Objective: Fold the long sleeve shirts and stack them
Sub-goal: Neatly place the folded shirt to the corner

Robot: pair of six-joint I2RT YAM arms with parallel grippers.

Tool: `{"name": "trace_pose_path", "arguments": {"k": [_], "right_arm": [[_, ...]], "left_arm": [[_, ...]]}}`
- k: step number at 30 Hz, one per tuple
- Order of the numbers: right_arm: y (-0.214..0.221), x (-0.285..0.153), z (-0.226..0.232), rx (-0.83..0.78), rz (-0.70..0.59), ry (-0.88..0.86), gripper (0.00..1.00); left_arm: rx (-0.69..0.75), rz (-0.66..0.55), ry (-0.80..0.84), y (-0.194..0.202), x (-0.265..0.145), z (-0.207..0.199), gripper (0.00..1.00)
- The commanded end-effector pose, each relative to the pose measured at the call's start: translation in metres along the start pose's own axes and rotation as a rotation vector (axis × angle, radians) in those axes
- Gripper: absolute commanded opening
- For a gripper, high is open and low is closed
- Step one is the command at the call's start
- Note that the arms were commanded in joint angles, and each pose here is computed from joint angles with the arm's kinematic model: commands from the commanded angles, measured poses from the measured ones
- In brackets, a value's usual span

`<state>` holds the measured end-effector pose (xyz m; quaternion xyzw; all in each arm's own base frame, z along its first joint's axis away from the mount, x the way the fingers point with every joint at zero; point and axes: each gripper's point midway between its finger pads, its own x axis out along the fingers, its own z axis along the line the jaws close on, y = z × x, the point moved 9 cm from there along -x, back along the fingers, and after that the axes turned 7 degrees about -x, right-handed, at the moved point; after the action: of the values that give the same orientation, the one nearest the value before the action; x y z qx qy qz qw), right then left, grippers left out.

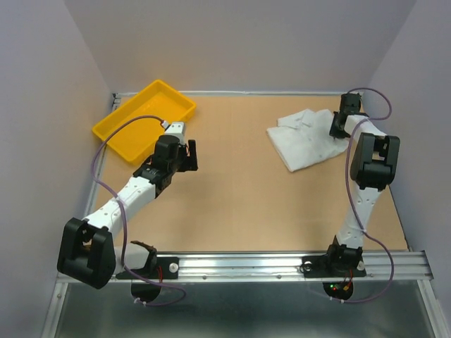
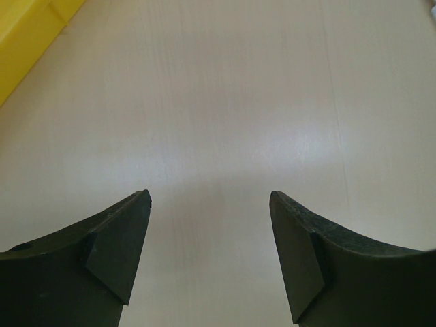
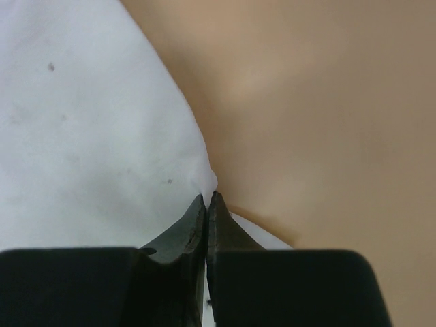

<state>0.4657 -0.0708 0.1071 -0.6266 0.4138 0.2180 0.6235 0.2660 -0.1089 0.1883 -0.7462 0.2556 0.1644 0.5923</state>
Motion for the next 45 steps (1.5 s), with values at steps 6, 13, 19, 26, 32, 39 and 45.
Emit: {"name": "trace_pose_path", "arguments": {"k": [6,13,19,26,32,39,45], "right_arm": [[-0.057,0.018,-0.084,-0.013,-0.091,0.281,0.46],[-0.083,-0.037,-0.089,0.173,-0.188,0.306,0.75],[-0.047,-0.089,-0.051,0.532,-0.152,-0.009,0.76],[0.029,-0.095,-0.003,1.008,-0.070,-0.357,0.76],[0.050,-0.089,-0.001,1.194,-0.148,-0.357,0.71],[0.069,-0.064,0.000,1.341,-0.204,-0.355,0.66],[0.083,-0.045,-0.006,1.432,-0.239,-0.260,0.58]], "left_arm": [[0.011,0.000,-0.030,0.005,0.005,0.005,0.82],[0.001,0.001,-0.016,0.003,0.005,0.003,0.82],[-0.014,-0.020,0.016,-0.005,0.002,-0.002,0.82],[-0.027,-0.057,0.033,-0.012,-0.007,-0.004,0.82],[-0.030,-0.073,0.032,-0.014,-0.009,-0.004,0.81],[-0.033,-0.071,0.031,-0.014,-0.009,-0.004,0.81],[-0.030,-0.071,0.009,-0.012,-0.008,-0.002,0.81]]}}
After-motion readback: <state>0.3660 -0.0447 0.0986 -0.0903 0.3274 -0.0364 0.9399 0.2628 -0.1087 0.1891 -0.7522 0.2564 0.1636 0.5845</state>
